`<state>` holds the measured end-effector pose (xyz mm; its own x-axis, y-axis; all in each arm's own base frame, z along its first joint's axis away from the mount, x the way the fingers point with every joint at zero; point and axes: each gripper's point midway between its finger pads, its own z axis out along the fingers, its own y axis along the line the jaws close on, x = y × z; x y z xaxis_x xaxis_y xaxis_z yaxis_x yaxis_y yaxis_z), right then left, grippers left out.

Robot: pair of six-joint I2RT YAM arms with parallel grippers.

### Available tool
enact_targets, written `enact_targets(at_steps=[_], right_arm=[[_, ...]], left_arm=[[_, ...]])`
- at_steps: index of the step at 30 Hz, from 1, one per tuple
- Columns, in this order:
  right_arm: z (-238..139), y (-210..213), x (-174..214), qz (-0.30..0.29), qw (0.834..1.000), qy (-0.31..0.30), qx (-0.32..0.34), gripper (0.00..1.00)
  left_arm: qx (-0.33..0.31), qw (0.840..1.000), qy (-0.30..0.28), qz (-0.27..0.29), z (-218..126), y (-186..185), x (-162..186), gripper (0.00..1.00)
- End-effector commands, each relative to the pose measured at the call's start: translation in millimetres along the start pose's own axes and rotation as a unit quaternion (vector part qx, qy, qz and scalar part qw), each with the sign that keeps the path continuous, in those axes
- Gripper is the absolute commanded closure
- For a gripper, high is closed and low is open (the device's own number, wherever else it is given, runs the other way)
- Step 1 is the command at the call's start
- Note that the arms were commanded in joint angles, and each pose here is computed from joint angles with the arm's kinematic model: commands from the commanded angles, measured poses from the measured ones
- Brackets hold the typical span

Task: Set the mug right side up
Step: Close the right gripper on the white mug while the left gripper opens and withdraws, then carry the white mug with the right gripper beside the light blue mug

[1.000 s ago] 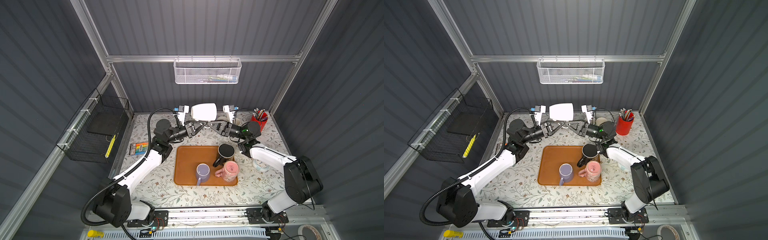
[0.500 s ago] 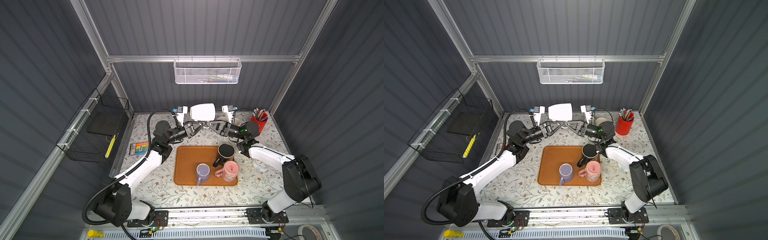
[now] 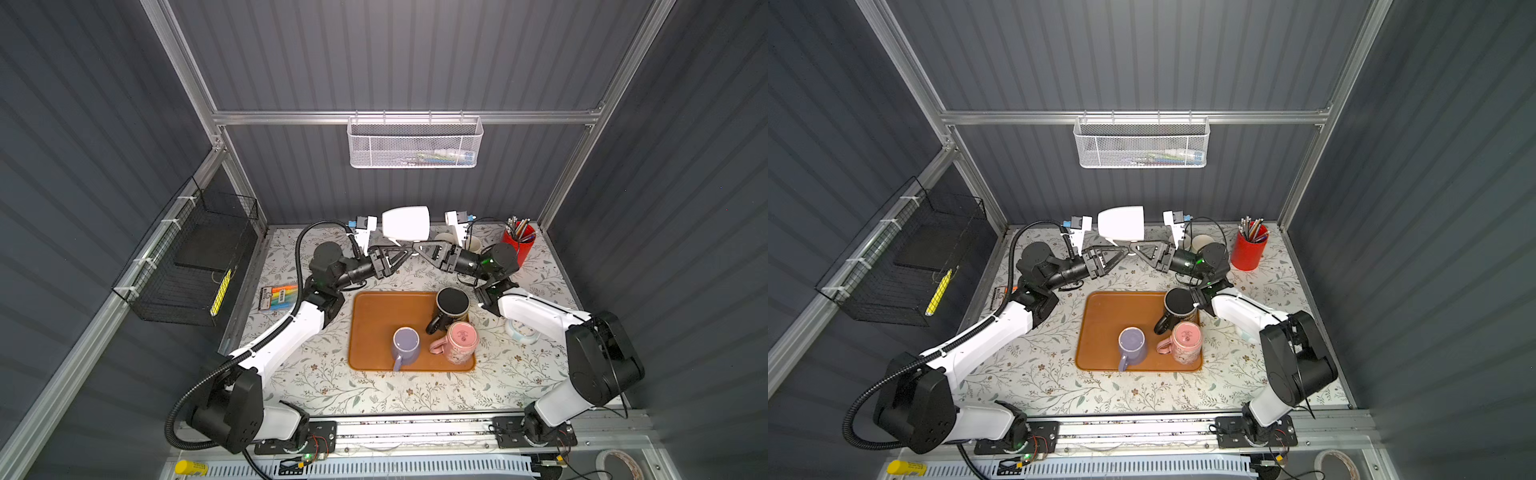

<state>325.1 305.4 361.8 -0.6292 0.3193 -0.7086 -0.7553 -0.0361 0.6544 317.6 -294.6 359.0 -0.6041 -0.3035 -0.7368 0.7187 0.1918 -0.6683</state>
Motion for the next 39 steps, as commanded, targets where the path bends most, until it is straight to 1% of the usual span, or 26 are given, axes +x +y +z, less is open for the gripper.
enact_targets(at_steps=[1, 4, 6, 9, 11, 15, 18, 20, 23, 25, 29, 34, 39], right_arm=[[-2.5, 28.6, -17.4, -0.055, 0.998, -0.029, -0.022, 1.00], [-3.3, 26.0, -17.1, -0.056, 0.998, -0.028, -0.011, 1.00], [-4.0, 20.4, -16.4, -0.055, 0.998, -0.026, 0.007, 1.00], [-6.4, 10.6, -16.1, -0.060, 0.997, -0.022, 0.047, 1.00], [-9.0, 4.0, -16.0, -0.065, 0.995, -0.020, 0.076, 1.00], [-12.5, -10.5, -15.2, -0.065, 0.990, -0.011, 0.127, 1.00], [-14.8, -21.7, -17.0, -0.061, 0.984, -0.002, 0.169, 1.00], [-15.9, -30.0, -17.6, -0.058, 0.979, 0.005, 0.195, 1.00], [-18.3, -42.9, -19.8, -0.054, 0.970, 0.016, 0.238, 1.00], [-20.4, -51.6, -20.6, -0.049, 0.963, 0.025, 0.263, 1.00], [-23.3, -72.4, -24.8, -0.040, 0.944, 0.047, 0.324, 1.00], [-29.9, -102.4, -27.9, -0.028, 0.910, 0.079, 0.407, 1.00], [-33.9, -121.1, -33.8, -0.041, 0.876, 0.092, 0.471, 1.00]], left_arm=[[-0.004, 1.000, -0.009, 0.019, -6.9, -4.9, -6.0, 0.36], [-0.010, 1.000, -0.010, 0.026, -10.2, -5.2, -6.5, 0.25], [-0.019, 0.999, -0.011, 0.033, -14.1, -5.4, -6.4, 0.18], [-0.041, 0.998, -0.015, 0.052, -23.2, -5.5, -6.7, 0.07], [-0.057, 0.996, -0.014, 0.064, -28.9, -5.4, -5.7, 0.01], [-0.088, 0.992, -0.004, 0.089, -39.5, -6.5, -2.7, 0.00], [-0.139, 0.984, 0.009, 0.107, -50.9, 3.0, 1.2, 0.00], [-0.187, 0.976, 0.009, 0.115, -62.6, 13.2, 2.0, 0.00], [-0.235, 0.964, -0.001, 0.121, -79.6, 20.4, 2.1, 0.00], [-0.266, 0.956, 0.005, 0.121, -88.6, 26.8, 4.5, 0.00], [-0.323, 0.939, 0.019, 0.120, -106.9, 36.2, 8.2, 0.00], [-0.428, 0.896, 0.045, 0.105, -136.8, 60.5, 12.2, 0.00], [-0.488, 0.867, 0.061, 0.085, -156.6, 79.3, 23.6, 0.00]])
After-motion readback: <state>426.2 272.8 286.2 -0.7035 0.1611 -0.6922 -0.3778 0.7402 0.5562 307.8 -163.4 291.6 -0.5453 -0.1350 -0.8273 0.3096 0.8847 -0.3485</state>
